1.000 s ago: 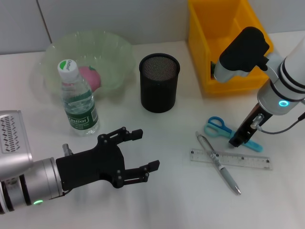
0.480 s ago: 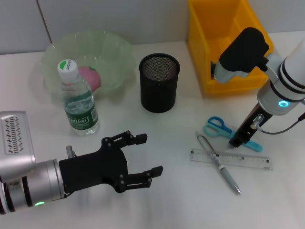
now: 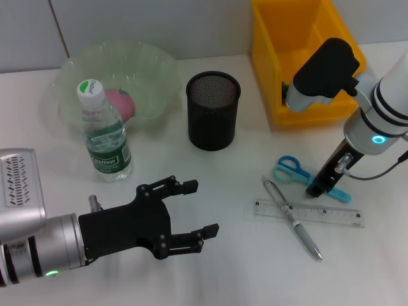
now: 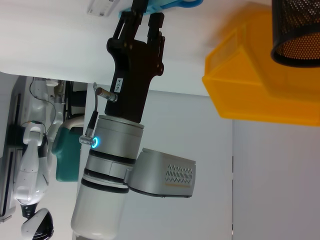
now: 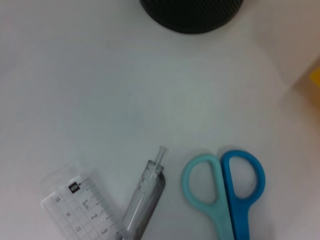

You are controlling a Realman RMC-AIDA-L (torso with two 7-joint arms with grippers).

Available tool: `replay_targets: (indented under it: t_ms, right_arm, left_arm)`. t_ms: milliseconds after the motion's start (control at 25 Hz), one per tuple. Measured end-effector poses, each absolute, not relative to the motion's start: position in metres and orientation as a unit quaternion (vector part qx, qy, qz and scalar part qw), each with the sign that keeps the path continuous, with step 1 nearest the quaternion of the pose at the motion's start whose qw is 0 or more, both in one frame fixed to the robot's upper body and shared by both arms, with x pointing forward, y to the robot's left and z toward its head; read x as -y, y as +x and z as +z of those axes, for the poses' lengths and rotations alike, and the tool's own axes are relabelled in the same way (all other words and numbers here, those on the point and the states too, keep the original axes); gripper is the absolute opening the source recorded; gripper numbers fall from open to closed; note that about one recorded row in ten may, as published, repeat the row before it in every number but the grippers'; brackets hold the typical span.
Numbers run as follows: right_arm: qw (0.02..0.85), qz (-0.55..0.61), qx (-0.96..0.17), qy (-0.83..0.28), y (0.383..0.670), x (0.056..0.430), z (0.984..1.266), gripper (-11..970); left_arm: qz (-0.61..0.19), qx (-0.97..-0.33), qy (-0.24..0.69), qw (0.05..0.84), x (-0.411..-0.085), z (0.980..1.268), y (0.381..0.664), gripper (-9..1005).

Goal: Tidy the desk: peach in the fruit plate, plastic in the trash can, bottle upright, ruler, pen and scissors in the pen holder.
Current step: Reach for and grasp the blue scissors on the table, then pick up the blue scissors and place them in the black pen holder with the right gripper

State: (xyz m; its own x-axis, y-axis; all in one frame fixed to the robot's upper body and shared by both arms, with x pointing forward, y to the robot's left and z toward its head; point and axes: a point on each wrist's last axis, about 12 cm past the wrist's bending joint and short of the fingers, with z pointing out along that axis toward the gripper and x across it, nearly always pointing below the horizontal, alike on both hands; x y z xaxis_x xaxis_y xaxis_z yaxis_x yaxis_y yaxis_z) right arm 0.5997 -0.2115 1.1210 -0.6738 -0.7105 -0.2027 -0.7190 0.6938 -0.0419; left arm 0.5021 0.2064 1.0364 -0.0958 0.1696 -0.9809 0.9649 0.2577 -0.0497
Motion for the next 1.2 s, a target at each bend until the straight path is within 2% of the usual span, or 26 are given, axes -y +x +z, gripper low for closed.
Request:
replay_targets:
  t_ms: [280,800,920,1200]
  right_arm:
    - [0.101,0.021,-0.915,-0.391,0.6,0.212,1.121,411]
    - [0.103,0.021,-0.915,-0.391,0.601,0.211,1.119,249]
    - [0.109,0.022,-0.914,-0.391,0.601,0.212,1.124,212]
    - [0.131,0.023,-0.912,-0.388,0.595,0.216,1.143,212]
  left_arm:
    - [-0.403,-0.621,0.457,0.493,-0.207,1.036,0.502,849]
    - [-0.402,-0.621,0.456,0.494,-0.207,1.036,0.502,849]
    - [-0.402,-0.621,0.456,0.494,-0.207,1.036,0.502,849]
    - [-0.403,-0.621,0.456,0.494,-0.207,1.037,0.502,849]
